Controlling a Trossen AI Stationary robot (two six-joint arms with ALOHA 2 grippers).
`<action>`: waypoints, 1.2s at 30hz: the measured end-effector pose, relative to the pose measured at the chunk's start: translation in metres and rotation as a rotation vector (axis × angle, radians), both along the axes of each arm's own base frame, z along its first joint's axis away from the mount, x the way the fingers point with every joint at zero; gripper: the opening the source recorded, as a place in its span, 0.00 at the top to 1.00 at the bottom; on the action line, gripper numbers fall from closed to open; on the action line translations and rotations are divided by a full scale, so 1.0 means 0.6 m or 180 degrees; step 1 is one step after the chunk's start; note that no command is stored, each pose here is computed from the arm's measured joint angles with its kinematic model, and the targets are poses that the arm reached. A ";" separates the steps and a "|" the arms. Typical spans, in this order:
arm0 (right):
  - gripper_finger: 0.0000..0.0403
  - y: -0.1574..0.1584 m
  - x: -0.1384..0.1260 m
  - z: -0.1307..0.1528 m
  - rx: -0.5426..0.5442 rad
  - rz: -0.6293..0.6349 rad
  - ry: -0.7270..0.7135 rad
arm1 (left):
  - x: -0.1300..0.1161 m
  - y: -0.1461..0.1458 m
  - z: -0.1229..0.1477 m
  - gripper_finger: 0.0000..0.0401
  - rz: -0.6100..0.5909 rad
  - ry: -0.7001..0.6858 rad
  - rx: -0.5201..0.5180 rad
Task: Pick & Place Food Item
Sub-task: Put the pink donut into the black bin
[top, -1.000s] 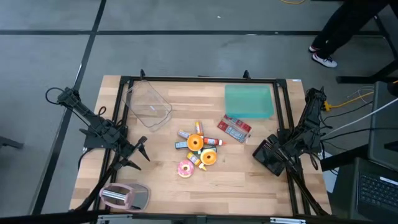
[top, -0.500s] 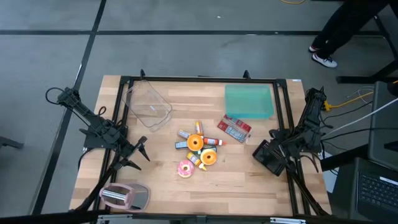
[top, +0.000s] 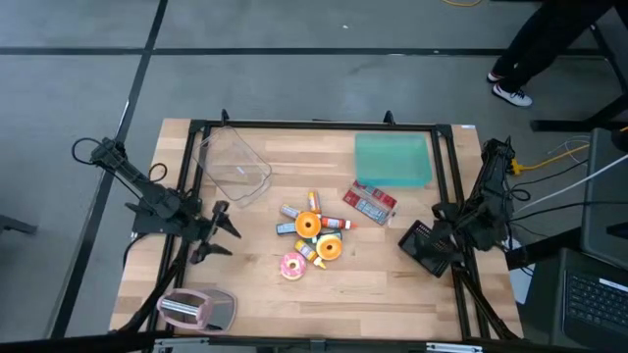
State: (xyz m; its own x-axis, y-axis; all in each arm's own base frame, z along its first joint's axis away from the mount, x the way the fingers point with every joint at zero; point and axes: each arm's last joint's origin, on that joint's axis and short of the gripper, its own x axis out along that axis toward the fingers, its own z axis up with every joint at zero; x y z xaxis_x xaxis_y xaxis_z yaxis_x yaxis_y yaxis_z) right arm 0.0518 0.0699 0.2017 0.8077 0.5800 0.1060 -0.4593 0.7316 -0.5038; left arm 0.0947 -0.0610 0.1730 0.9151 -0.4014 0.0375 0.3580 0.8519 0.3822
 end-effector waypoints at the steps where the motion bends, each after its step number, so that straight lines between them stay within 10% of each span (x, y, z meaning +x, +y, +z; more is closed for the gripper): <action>1: 0.44 0.000 0.000 0.003 -0.0021 0.0020 -0.0084 | 0.000 0.000 0.007 0.39 0.0011 -0.0106 -0.0068; 5: 0.44 -0.002 0.000 0.010 0.0048 -0.0106 -0.0191 | 0.000 0.007 0.024 0.39 0.0358 -0.0363 -0.0332; 12: 0.44 -0.011 0.005 0.017 0.0439 -0.0528 -0.0066 | 0.000 0.036 0.019 0.39 0.2257 -0.0153 -0.1458; 17: 0.44 -0.016 0.011 0.018 0.0702 -0.0657 0.0066 | -0.006 0.048 0.022 0.39 0.3007 -0.0273 -0.1652; 25: 0.44 -0.032 0.029 0.027 0.1559 -0.1050 0.0230 | 0.013 0.050 0.018 0.39 0.2293 -0.0186 -0.1781; 36: 0.44 -0.040 0.048 0.027 0.1487 -0.1084 0.0180 | 0.046 0.057 -0.008 0.39 0.1485 0.0490 -0.2075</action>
State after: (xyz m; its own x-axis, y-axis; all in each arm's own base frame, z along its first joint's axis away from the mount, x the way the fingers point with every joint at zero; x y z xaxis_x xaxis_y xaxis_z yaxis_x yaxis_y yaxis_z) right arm 0.0805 0.0460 0.2177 0.9524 0.1886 0.2397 -0.1759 0.9817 -0.0734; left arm 0.1222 -0.0267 0.1680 0.9967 0.0812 -0.0079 -0.0803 0.9605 -0.2664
